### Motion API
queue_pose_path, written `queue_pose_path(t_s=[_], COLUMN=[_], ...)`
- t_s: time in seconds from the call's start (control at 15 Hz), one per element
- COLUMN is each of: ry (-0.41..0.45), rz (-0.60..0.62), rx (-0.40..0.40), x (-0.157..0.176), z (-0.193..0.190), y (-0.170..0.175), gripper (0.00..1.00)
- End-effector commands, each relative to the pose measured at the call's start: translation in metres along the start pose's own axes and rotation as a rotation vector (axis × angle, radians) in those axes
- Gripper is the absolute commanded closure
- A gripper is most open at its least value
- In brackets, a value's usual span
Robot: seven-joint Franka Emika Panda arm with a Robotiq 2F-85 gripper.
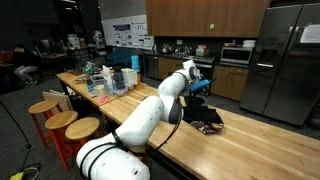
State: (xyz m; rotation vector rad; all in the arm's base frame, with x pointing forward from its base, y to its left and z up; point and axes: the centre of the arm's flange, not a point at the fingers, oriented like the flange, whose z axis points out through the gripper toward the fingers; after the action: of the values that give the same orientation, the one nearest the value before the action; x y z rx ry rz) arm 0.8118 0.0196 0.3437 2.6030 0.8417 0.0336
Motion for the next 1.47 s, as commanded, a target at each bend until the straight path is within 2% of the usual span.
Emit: queue_pose_path(t_s=[0.0, 0.13, 0.4, 0.53, 0.8, 1.0, 1.2, 1.4], ry=[0.000, 0.031, 0.157, 0.210, 0.284, 0.246, 0.134, 0.101], rz=[0.000, -0.079, -0.281, -0.356, -0.412, -0.416, -0.418, -0.420], rx=[0.000, 0.023, 0.029, -0.016, -0.138, -0.224, -0.312, -0.398], x=[0.000, -0.002, -0.005, -0.003, 0.008, 0.021, 0.028, 0.035], z=[0.000, -0.006, -0.042, -0.067, -0.093, -0.092, -0.083, -0.069], y=[0.000, -0.005, -0.047, -0.072, -0.119, -0.142, -0.158, -0.174], gripper=[0.00, 0.00, 0.00, 0.00, 0.00, 0.00, 0.00, 0.00])
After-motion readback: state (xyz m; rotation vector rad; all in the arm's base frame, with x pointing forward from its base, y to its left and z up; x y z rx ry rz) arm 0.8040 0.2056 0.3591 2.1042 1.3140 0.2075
